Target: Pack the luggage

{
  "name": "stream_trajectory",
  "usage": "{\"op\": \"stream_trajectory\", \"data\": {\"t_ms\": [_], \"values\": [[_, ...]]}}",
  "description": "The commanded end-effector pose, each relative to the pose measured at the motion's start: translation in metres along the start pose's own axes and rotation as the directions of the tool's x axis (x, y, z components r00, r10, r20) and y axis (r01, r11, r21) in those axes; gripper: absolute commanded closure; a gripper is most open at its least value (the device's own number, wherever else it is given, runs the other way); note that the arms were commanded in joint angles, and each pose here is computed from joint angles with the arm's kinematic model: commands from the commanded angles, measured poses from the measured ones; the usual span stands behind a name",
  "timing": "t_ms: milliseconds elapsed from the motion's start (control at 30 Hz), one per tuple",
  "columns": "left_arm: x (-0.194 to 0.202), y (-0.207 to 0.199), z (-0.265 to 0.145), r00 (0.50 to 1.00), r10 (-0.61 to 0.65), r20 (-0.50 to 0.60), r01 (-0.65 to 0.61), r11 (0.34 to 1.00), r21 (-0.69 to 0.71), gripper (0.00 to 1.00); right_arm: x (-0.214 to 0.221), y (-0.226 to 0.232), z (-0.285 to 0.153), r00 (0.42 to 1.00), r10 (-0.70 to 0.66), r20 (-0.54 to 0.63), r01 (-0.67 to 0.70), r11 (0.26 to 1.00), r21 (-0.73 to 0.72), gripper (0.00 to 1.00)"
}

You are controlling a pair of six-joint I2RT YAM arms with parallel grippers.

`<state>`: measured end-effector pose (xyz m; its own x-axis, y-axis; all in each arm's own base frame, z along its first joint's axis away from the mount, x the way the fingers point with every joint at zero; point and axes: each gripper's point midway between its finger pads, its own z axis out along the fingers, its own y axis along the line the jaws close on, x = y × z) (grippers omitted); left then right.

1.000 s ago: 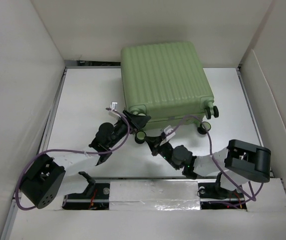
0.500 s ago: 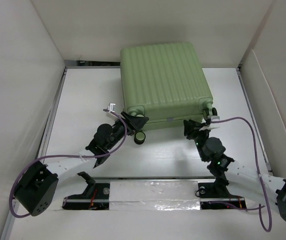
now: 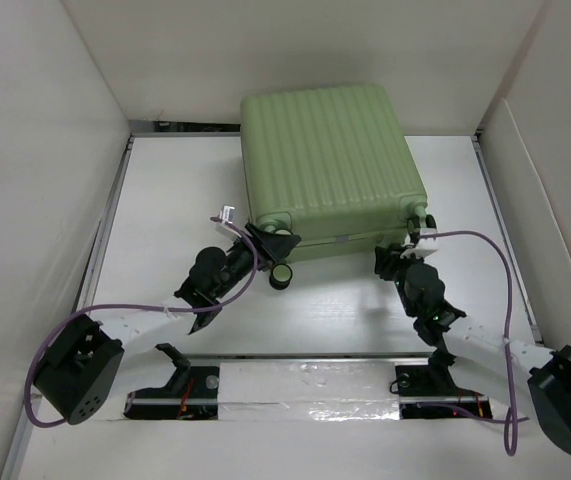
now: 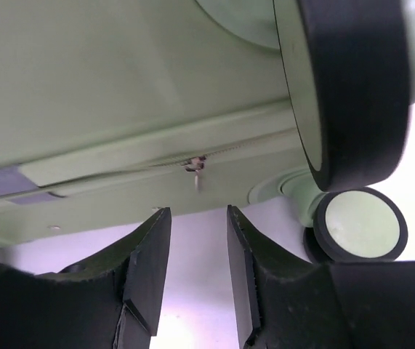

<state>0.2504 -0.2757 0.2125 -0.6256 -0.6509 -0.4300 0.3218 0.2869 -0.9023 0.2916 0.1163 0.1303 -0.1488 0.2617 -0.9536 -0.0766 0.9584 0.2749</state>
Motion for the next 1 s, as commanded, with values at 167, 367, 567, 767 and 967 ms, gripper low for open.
{"op": "stream_trajectory", "data": {"t_ms": [167, 367, 567, 767, 967], "values": [[-0.017, -0.108, -0.021, 0.981, 0.171, 0.086, -0.192, 0.895, 0.403, 1.0, -0.033, 0.003, 0.025, 0.996, 0.021, 0.092, -0.019, 0.999, -0.027, 0.54], [-0.017, -0.109, -0.022, 0.98, 0.176, 0.089, -0.197, 0.895, 0.401, 1.0, -0.036, 0.011, 0.036, 0.993, -0.015, 0.116, 0.025, 0.996, -0.085, 0.53], [-0.014, -0.102, -0.02, 0.982, 0.172, 0.079, -0.19, 0.901, 0.391, 1.0, -0.035, 0.027, 0.044, 0.99, -0.049, 0.132, 0.071, 0.984, -0.162, 0.62], [-0.013, -0.098, -0.018, 0.982, 0.173, 0.077, -0.189, 0.904, 0.382, 1.0, -0.038, 0.034, 0.044, 0.988, -0.045, 0.147, 0.074, 0.977, -0.198, 0.72], [-0.012, -0.098, -0.017, 0.983, 0.169, 0.072, -0.183, 0.904, 0.386, 1.0, -0.044, 0.027, 0.042, 0.982, -0.027, 0.187, 0.057, 0.986, -0.155, 0.91]]}}
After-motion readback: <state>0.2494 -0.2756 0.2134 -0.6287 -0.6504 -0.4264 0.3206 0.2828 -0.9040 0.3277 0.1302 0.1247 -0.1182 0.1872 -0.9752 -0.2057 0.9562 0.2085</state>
